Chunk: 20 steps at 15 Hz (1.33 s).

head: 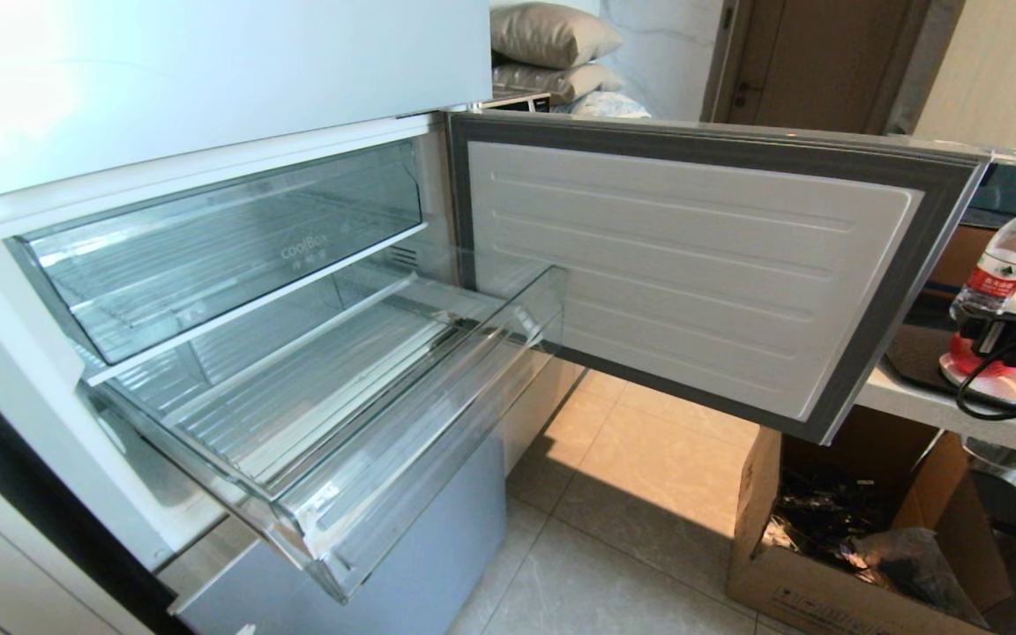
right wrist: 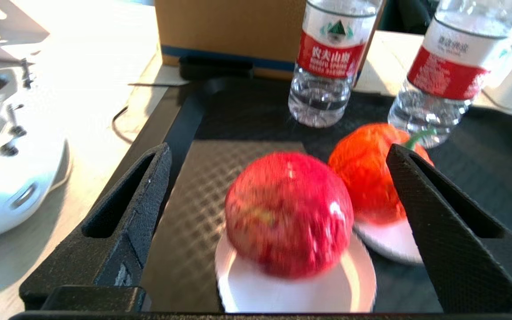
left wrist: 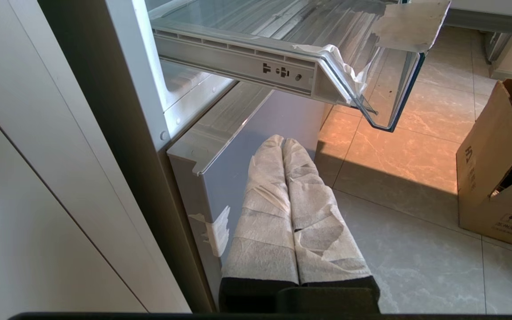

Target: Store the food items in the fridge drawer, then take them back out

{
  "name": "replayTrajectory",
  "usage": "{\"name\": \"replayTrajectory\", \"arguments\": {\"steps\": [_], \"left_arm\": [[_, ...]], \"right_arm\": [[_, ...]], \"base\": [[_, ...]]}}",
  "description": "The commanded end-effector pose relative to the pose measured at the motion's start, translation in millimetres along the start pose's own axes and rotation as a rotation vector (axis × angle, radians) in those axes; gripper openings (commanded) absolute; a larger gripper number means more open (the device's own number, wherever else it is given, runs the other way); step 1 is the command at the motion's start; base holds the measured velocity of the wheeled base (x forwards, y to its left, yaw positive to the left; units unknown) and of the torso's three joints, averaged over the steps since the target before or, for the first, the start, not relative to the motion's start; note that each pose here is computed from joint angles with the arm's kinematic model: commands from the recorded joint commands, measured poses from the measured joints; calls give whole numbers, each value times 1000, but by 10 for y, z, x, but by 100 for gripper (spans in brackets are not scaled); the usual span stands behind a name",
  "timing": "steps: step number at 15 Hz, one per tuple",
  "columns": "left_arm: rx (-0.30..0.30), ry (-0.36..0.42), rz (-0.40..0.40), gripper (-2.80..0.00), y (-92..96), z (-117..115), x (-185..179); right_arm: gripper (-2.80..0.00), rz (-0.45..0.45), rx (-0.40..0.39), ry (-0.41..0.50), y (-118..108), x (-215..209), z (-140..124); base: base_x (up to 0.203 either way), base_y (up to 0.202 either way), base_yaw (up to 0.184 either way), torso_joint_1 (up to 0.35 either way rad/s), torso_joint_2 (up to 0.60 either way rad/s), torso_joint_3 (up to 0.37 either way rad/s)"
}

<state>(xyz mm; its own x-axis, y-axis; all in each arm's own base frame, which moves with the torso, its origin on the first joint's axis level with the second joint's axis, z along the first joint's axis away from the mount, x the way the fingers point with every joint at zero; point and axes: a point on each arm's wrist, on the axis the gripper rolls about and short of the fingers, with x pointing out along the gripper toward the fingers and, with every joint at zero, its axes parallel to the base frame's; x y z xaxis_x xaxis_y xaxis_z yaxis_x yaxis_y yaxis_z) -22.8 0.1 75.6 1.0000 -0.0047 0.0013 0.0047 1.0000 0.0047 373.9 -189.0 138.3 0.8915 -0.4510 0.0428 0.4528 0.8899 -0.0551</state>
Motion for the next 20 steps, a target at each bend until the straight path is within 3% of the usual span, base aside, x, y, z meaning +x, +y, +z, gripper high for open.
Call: {"name": "replayTrajectory", "arguments": {"steps": [1, 20], "left_arm": [[0, 0, 0, -280, 0, 0, 0], [0, 0, 0, -280, 0, 0, 0]], "right_arm": [[0, -1, -4, 2, 6, 128, -117], [0, 67, 7, 38, 173, 77, -83]], "base": [[0, 0, 0, 0, 0, 0], [0, 0, 0, 0, 0, 0]]}}
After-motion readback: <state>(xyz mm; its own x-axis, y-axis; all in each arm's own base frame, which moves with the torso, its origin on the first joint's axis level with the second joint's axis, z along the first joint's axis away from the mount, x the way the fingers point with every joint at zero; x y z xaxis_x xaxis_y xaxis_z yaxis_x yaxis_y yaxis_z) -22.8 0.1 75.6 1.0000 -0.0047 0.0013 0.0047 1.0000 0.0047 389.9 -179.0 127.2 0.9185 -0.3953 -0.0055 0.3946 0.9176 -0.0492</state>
